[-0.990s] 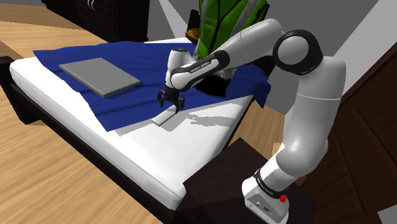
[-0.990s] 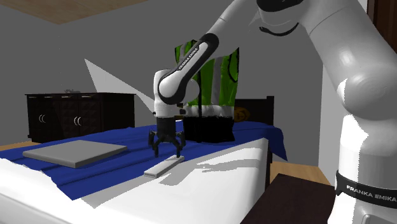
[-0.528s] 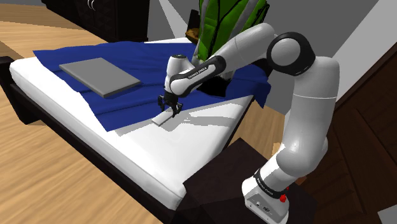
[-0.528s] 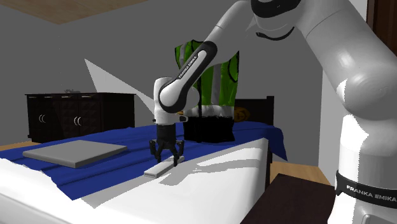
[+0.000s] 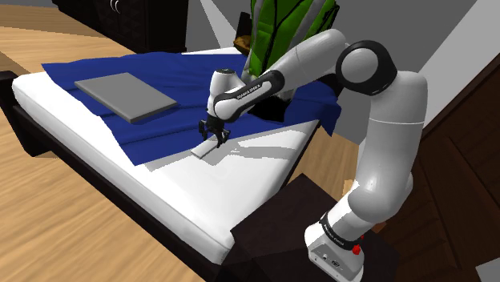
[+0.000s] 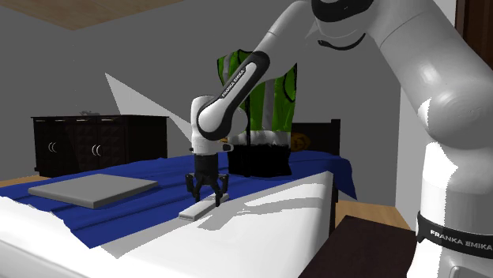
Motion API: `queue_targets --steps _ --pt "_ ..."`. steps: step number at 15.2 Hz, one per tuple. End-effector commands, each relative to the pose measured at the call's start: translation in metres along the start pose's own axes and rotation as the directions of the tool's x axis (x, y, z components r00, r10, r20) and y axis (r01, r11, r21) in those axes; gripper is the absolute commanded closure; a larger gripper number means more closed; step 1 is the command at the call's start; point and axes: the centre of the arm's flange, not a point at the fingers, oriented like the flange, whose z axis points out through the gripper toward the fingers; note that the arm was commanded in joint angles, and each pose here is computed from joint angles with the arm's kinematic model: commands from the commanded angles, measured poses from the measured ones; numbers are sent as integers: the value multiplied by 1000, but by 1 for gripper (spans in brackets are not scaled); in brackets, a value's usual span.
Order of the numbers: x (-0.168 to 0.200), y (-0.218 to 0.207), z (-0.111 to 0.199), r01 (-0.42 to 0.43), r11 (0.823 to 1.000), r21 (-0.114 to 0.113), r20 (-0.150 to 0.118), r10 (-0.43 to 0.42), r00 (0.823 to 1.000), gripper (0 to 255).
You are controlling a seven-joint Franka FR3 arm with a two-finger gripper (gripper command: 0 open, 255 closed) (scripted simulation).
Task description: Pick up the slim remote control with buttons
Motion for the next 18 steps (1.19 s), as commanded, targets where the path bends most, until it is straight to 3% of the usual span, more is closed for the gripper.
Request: queue_targets --steps 1,18 --pt "0 0 1 1 1000 -3 1 -1 1000 255" --pt "1 2 -79 1 1000 -3 1 -1 1000 255"
